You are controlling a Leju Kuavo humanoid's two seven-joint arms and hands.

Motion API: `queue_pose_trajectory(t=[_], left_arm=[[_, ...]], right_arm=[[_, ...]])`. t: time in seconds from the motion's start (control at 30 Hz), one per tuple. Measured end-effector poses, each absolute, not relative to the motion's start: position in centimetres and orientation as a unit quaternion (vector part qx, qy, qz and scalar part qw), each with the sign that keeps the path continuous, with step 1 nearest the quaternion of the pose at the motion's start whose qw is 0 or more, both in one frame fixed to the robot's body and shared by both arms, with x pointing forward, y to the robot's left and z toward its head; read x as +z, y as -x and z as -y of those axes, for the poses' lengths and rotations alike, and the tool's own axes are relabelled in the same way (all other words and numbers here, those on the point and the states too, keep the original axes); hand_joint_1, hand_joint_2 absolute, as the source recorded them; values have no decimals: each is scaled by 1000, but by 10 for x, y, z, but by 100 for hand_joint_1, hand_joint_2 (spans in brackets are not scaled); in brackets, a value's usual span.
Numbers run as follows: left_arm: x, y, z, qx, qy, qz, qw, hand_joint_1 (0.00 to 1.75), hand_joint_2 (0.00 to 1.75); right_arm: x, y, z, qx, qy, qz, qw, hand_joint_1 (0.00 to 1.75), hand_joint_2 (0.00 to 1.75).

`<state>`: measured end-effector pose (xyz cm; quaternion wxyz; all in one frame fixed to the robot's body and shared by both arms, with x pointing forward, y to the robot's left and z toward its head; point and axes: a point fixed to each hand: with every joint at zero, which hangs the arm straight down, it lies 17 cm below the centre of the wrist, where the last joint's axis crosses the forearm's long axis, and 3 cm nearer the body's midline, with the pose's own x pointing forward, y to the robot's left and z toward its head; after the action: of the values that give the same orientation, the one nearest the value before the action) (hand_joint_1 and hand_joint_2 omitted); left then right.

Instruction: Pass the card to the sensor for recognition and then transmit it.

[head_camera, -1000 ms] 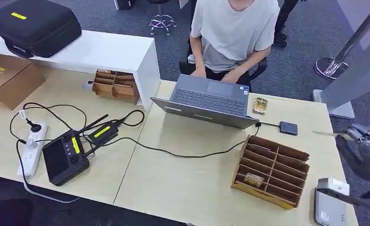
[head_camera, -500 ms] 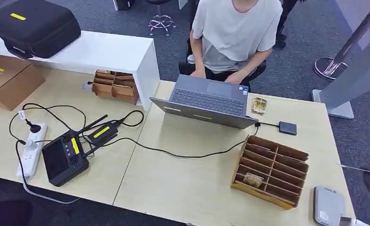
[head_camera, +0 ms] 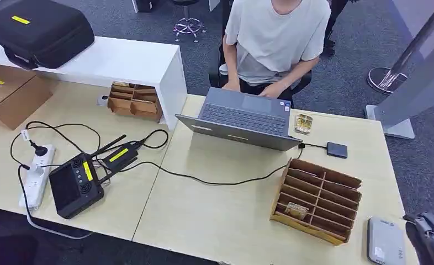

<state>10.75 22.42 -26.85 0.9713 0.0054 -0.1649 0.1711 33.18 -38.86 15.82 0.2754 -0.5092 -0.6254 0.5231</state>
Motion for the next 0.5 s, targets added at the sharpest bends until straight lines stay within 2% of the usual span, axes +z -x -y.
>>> queue_pose_trajectory(t=[0.5], left_arm=[[-268,-109,-223,167,-2,167,972,0,175]], right_arm=[[98,-328,408,561,527,560,307,175,175]])
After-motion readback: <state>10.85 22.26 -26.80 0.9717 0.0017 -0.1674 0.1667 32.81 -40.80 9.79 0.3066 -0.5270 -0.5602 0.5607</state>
